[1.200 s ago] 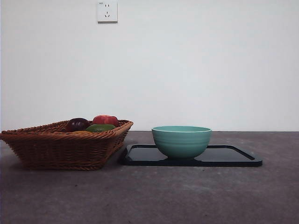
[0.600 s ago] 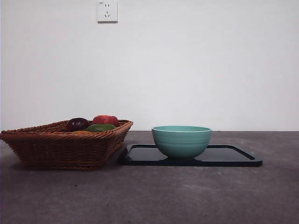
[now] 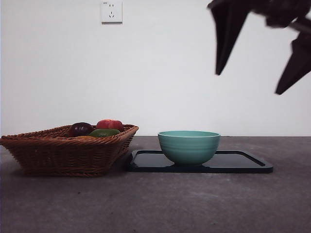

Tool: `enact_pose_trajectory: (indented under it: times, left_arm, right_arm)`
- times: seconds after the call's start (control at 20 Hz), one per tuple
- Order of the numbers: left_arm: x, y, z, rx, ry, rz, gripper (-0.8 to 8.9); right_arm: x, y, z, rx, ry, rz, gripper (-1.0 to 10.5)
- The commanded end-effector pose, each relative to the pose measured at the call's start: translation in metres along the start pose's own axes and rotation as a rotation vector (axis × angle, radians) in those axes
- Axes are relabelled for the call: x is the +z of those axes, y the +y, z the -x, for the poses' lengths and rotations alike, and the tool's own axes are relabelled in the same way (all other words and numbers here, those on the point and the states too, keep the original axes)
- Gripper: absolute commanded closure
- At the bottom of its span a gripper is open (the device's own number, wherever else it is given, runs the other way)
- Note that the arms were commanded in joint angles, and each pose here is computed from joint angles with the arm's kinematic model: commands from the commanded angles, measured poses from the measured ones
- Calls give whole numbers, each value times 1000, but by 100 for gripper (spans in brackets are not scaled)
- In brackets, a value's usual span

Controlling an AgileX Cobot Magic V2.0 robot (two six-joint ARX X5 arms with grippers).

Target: Pick up the wifruite, put it on the bowl, pick up the plate, put it on desk

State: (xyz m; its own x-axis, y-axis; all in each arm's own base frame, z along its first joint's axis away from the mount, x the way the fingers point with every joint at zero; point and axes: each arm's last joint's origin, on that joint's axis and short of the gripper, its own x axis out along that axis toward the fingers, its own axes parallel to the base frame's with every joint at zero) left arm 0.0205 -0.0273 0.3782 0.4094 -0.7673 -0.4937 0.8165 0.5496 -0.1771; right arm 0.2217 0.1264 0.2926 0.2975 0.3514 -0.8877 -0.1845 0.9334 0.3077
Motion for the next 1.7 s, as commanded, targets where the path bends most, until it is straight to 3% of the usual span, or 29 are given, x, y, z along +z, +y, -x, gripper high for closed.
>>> enact_pose_trajectory:
  times: [0.05, 0.5, 0.75, 0.95, 1.15, 1.4, 1.7]
  left_arm:
    - [3, -1, 2, -6, -22, -20, 310]
    - [3, -1, 2, -15, -20, -26, 310]
    - [2, -2, 2, -21, -15, -27, 310]
    - [2, -2, 2, -28, -11, -29, 310]
    - [2, -2, 2, -35, -8, -32, 310]
    - [1, -3, 2, -45, 0, -35, 310]
    - [1, -3, 2, -45, 0, -34, 310]
  right_arm:
    - [26, 0, -10, 1, 16, -26, 415]
    - [109, -12, -70, -77, 123, -25, 415]
    - [130, -22, -115, -119, 178, -26, 429]
    - [132, -27, -139, -125, 207, -32, 512]
    - [133, -27, -143, -122, 197, -26, 765]
    - [134, -27, -143, -118, 187, -9, 935]
    - [134, -24, -130, -112, 177, 2, 935]
